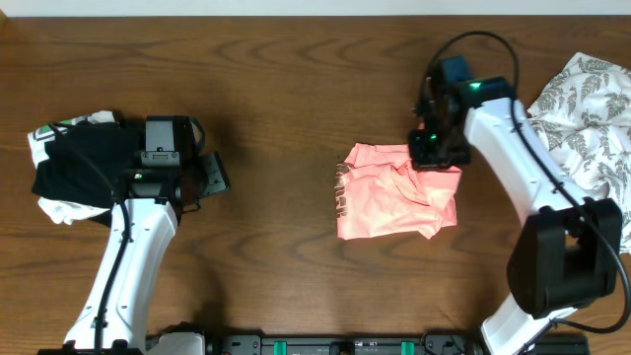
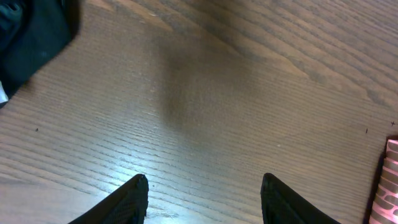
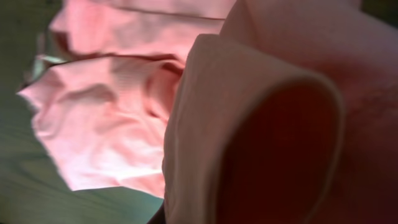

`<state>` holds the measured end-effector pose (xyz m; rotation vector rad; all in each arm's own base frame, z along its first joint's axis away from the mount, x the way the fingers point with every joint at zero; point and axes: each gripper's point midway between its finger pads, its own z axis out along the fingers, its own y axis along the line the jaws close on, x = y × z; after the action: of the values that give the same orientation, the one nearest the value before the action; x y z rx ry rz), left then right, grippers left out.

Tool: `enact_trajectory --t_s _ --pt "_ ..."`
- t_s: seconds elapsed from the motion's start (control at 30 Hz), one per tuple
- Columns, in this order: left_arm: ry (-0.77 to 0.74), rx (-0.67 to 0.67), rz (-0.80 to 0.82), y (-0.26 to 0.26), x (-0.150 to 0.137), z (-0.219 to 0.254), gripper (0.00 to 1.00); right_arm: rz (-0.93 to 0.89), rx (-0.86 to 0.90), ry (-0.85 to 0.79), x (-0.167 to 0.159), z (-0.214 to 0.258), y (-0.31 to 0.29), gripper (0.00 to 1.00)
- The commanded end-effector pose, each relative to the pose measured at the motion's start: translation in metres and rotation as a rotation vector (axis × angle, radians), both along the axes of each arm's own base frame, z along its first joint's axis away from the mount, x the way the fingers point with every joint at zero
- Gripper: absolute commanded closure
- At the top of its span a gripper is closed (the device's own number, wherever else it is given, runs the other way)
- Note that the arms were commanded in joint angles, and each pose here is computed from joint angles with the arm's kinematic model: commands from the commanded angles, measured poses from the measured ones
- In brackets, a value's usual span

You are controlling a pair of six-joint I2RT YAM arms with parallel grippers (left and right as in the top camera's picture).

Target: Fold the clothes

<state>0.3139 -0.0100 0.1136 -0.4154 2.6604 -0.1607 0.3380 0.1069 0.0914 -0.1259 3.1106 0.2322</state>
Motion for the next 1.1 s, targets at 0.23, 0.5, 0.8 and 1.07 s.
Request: enact_trajectory --t_s 0.23,0.5,0.8,1.07 --pt "0.013 0.013 0.004 0.003 0.001 -0.004 0.41 0.129 0.046 -0.109 0.006 0.008 0.07 0.99" --pt "0.013 0.013 0.004 0.003 0.001 -0.004 0.41 0.271 0.077 -0.188 0.003 0.012 0.111 0.99" --pt "0.015 0.012 0.004 0.003 0.001 -0.004 0.41 0.27 0.012 -0.231 0.014 0.012 0.1 0.99" --pt "0.022 -0.106 -0.054 -0.02 -0.002 -0.003 0.41 0.116 0.002 -0.286 0.053 0.03 0.053 0.99"
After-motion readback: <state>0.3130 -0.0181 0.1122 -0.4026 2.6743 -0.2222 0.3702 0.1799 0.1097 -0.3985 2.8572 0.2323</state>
